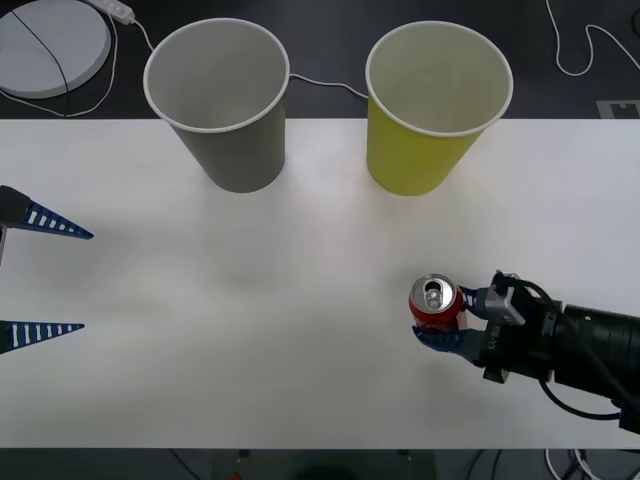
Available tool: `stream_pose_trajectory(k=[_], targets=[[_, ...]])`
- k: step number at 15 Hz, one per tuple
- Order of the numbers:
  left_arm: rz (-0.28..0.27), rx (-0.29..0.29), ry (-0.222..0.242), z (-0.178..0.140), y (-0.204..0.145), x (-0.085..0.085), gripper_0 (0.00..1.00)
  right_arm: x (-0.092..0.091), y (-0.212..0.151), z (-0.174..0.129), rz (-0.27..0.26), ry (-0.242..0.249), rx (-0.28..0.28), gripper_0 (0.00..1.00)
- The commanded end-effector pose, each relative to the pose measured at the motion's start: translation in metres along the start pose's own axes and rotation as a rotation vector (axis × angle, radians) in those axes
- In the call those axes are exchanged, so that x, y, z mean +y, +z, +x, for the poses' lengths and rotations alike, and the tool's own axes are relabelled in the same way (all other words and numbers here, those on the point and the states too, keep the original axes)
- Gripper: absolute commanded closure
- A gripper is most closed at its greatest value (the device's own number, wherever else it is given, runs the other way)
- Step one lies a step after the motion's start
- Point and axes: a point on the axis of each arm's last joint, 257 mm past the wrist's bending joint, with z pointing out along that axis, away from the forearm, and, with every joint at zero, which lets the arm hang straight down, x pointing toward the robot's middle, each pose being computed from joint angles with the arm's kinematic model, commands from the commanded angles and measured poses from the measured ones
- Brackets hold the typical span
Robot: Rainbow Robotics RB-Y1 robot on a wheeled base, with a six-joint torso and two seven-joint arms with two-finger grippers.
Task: Put the can into the green bin and the plastic bottle into the gray bin
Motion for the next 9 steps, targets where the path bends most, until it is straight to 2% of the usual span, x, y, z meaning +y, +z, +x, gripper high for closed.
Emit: stream_pose_trajectory(k=[1, 3, 4, 6, 9], targets=[[0.000, 0.000, 0.000, 0.000, 0.000, 0.000, 0.00, -0.009, -0.018, -0.014, 0.016, 0.055, 0.071, 1.00], [0.000, 0.000, 0.000, 0.000, 0.000, 0.000, 0.00, -0.016, -0.033, -0.023, 0.025, 0.118, 0.140, 1.00], [0.000, 0.000, 0.000, 0.000, 0.000, 0.000, 0.00, -0.021, -0.043, -0.027, 0.032, 0.133, 0.179, 1.00], [0.000, 0.000, 0.000, 0.000, 0.000, 0.000, 0.00, -0.033, -0.071, -0.037, 0.070, 0.174, 0.270, 1.00], [0.000, 0.000, 0.000, 0.000, 0.000, 0.000, 0.00, -0.054, -0.105, -0.052, 0.130, 0.247, 0.369, 1.00]])
